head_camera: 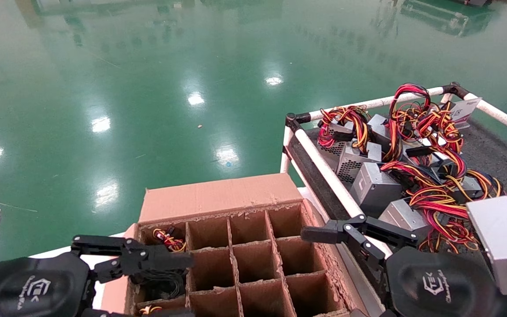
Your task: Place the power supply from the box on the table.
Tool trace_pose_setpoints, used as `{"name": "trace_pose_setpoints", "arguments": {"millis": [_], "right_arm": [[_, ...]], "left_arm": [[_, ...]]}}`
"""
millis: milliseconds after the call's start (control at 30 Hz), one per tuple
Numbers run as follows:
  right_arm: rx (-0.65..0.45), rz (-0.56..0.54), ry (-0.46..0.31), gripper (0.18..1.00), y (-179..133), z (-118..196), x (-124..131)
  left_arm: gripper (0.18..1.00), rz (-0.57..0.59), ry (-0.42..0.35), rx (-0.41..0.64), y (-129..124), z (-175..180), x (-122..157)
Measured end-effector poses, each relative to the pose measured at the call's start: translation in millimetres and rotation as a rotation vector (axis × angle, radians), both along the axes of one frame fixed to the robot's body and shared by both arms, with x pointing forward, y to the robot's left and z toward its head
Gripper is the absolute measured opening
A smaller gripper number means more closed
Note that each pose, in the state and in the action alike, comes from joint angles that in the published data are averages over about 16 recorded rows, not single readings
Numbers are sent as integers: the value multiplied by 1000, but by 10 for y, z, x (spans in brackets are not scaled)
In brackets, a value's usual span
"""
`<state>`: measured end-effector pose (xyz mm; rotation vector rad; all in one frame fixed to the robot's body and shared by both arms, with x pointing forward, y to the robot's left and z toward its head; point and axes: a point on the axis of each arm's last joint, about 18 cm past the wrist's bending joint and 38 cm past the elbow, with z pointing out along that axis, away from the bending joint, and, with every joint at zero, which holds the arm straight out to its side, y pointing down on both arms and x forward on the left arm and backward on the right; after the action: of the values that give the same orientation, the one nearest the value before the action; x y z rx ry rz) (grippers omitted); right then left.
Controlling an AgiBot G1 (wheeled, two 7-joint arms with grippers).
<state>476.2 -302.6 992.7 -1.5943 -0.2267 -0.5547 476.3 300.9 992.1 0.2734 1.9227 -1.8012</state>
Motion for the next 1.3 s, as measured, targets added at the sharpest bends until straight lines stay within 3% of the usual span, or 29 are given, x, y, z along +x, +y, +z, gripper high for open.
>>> {"name": "trace_pose_setpoints", "arguments": {"millis": [433, 633, 1033, 1300], "right_arm": [[0, 0, 0, 1000, 0, 0, 0], [0, 0, 0, 1000, 0, 0, 0], [-30, -32, 20, 1000, -5, -97, 65], [-93, -78, 85, 1000, 9, -357, 192]], "left_arm": [[339, 0, 0, 0, 0, 0, 0], [257, 0, 0, 0, 0, 0, 0], [203, 0, 0, 0, 0, 0, 0], [248, 0, 0, 0, 0, 0, 1]]}}
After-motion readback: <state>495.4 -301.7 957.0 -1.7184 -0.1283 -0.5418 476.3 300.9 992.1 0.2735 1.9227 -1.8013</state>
